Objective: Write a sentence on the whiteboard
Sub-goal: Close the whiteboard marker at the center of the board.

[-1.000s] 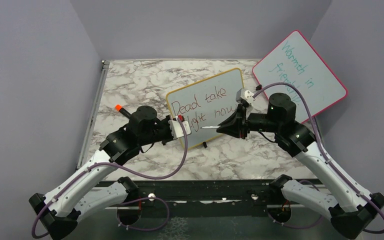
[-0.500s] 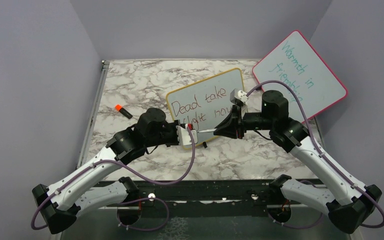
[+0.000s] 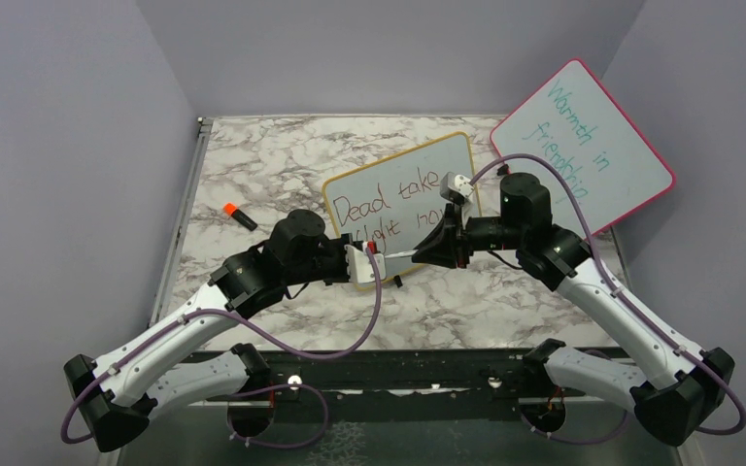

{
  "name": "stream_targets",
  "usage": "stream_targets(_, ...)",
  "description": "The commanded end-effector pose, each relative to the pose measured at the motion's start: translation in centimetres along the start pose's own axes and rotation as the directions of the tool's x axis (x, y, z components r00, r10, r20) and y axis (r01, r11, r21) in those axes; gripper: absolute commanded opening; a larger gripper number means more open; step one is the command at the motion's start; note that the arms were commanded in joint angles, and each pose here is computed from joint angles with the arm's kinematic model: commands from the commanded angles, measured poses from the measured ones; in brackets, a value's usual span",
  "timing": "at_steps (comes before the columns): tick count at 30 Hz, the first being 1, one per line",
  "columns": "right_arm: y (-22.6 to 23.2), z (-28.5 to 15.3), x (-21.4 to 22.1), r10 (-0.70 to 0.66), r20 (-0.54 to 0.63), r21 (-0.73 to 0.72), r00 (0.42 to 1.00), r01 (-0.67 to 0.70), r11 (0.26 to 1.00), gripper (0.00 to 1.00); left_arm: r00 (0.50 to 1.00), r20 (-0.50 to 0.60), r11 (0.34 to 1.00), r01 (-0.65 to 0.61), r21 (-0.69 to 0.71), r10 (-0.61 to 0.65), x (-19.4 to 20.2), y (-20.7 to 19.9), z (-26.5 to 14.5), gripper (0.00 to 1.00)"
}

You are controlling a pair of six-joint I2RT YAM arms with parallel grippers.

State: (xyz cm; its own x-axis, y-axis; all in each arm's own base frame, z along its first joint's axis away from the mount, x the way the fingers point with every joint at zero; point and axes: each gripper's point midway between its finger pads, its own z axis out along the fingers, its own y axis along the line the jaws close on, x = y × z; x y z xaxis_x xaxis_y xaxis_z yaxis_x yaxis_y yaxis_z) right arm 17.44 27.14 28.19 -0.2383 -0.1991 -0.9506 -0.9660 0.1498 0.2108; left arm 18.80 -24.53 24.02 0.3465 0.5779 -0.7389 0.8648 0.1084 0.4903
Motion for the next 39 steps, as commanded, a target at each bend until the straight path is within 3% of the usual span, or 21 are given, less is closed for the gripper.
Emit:
stream_targets(1, -0.5, -0.1, -1.0, -0.023, 0.012, 0.019, 1.000, 0.023, 1.000, 0.00, 0.997, 0.078, 1.000, -0.018, -0.020, 0.020, -2.2, 0.7, -0.6, 0.00)
stream_targets(17, -1.4, -0.1, -1.3, -0.023, 0.028, 0.075, 0.999, 0.021, 0.997, 0.00, 0.994, 0.107, 1.000, -0.014, 0.000, 0.014, -2.7, 0.3, -0.8, 0.00)
stream_targets(39, -0.5, 0.2, -1.1, -0.007, 0.023, 0.014, 1.000, 0.007, 1.000, 0.01, 0.993, 0.115, 1.000, 0.004, 0.018, -0.006, -3.3, 0.4, -0.4, 0.00)
